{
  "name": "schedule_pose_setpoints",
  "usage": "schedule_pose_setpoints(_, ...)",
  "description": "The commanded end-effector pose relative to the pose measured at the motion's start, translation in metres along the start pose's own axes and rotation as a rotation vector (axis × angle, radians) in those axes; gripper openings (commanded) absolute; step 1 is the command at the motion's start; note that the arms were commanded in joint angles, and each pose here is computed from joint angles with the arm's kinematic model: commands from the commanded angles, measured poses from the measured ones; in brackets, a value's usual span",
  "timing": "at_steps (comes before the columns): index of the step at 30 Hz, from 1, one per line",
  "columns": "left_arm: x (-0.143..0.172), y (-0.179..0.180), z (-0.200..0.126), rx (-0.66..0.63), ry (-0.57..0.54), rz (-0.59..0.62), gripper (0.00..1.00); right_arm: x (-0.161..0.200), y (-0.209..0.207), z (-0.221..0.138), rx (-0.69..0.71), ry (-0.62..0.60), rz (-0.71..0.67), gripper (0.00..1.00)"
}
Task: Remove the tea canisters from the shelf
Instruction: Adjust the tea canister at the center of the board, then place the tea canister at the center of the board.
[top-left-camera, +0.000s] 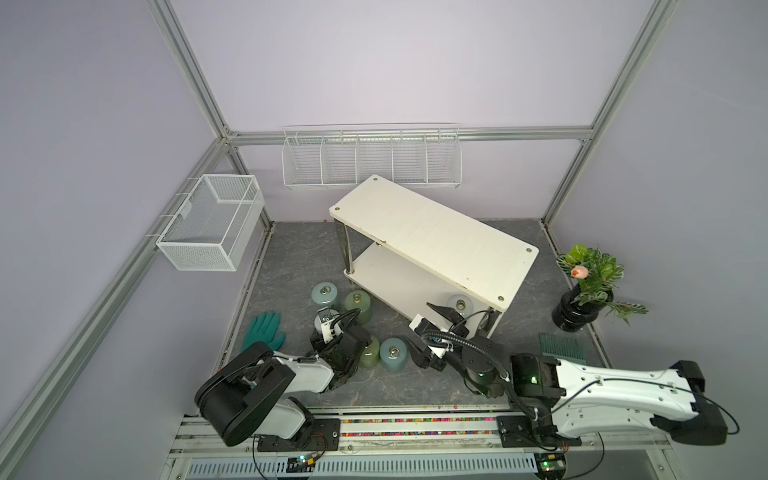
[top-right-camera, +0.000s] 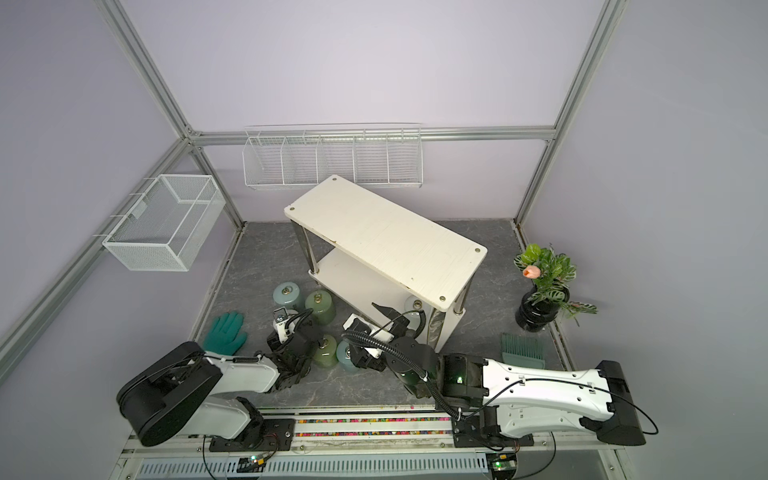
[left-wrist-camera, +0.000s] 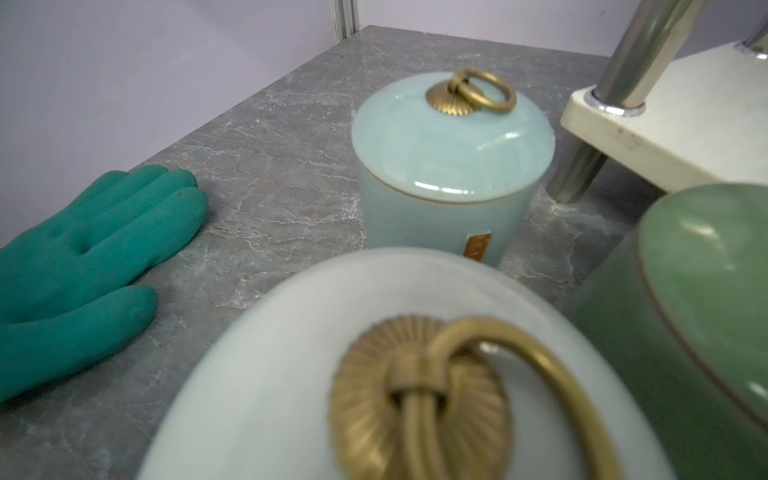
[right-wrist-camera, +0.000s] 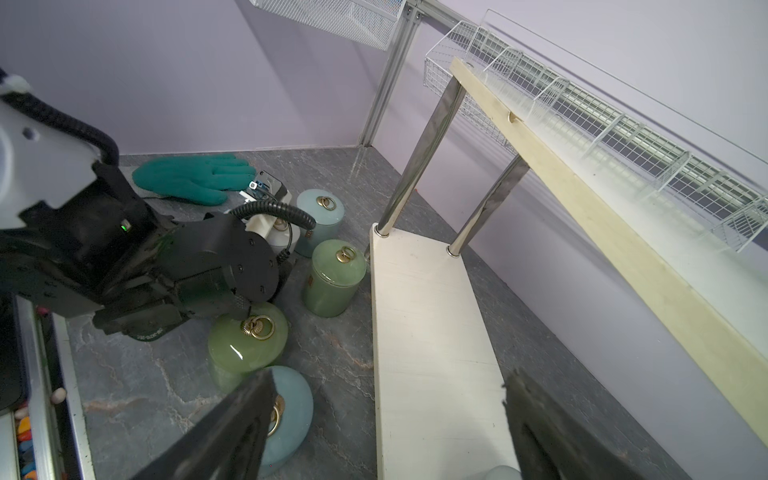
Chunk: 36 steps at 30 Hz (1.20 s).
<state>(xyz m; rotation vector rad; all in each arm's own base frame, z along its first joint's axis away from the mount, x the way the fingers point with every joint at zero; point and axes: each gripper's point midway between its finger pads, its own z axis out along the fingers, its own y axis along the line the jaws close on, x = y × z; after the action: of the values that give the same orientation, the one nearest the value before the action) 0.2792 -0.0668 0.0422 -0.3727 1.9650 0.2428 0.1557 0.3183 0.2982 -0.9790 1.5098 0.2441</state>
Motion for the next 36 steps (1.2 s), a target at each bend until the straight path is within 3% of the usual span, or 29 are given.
schedule_pose_setpoints(1,-0.017,-0.024,0.005,0.045,-0.053,-0.105,0.75,-0.002,-0.003,0.001,0.01,-0.005,0.012,0.89)
schedule_pose_setpoints(16,0.023,-0.037,0.023,0.051,0.026,-0.046,0.76,0.001,-0.006,0.002,0.022,0.001,0.02,0.89)
schedule_pose_setpoints(29,0.036,-0.024,0.025,-0.006,0.051,-0.053,1.0,0.001,-0.008,-0.003,0.019,-0.012,0.033,0.89)
schedule_pose_setpoints(36,0.022,-0.028,0.015,-0.015,0.008,-0.027,1.0,0.002,-0.009,-0.005,0.011,-0.017,0.043,0.89)
